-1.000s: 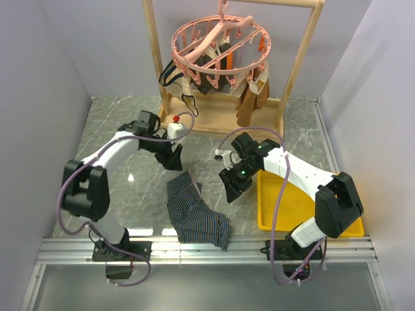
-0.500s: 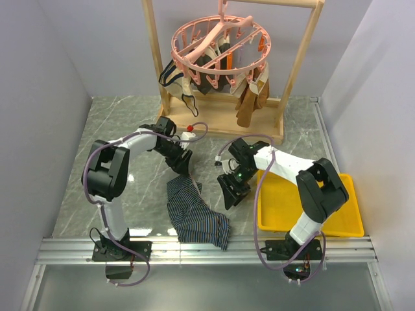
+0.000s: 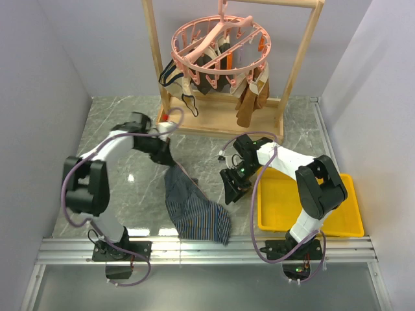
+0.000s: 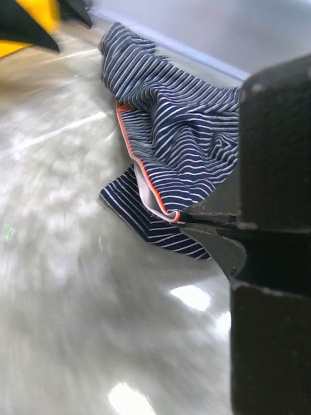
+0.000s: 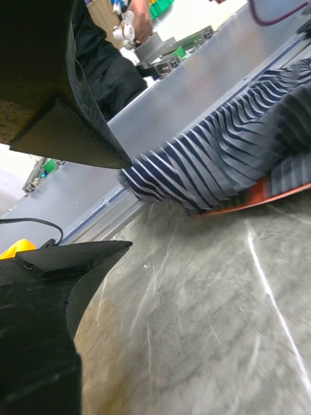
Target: Clip the underwear to the hanger
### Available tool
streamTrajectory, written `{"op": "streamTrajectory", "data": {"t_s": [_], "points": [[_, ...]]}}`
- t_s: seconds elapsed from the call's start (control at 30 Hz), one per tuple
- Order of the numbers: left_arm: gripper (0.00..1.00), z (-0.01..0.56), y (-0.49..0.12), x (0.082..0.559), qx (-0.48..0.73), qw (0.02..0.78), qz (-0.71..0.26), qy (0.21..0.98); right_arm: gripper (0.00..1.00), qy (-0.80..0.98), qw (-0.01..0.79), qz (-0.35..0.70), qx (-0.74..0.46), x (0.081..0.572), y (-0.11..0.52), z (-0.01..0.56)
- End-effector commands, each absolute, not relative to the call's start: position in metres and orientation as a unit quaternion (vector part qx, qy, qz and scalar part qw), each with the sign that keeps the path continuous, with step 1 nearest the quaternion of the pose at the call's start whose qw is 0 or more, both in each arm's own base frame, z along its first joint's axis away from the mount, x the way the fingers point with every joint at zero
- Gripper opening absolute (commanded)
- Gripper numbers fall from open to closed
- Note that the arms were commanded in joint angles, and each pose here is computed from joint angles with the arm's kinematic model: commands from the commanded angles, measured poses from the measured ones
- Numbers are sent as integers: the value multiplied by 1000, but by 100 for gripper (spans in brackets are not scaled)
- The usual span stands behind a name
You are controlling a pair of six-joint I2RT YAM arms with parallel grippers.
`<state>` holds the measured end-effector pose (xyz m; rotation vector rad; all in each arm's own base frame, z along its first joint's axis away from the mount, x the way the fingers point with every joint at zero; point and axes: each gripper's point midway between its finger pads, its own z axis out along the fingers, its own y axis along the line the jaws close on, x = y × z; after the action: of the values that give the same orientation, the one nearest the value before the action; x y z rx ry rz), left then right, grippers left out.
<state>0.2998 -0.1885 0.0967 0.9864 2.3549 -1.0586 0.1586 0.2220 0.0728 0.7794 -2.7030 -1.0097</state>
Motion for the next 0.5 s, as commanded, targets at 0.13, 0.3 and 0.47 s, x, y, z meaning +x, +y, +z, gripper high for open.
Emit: {"op": "streamTrajectory", "data": {"t_s": [0.13, 0.3, 0.47], "points": [[1, 132, -122, 331, 184, 301, -339, 872, 52, -900, -17, -351, 256, 208, 243, 96], [0, 125, -123, 319, 177, 288, -346, 875, 49, -903, -24, -358, 237, 230, 258, 96], [0, 119, -123, 318, 181, 283, -344, 877, 54, -919, -54, -339, 193, 270, 271, 86]]}}
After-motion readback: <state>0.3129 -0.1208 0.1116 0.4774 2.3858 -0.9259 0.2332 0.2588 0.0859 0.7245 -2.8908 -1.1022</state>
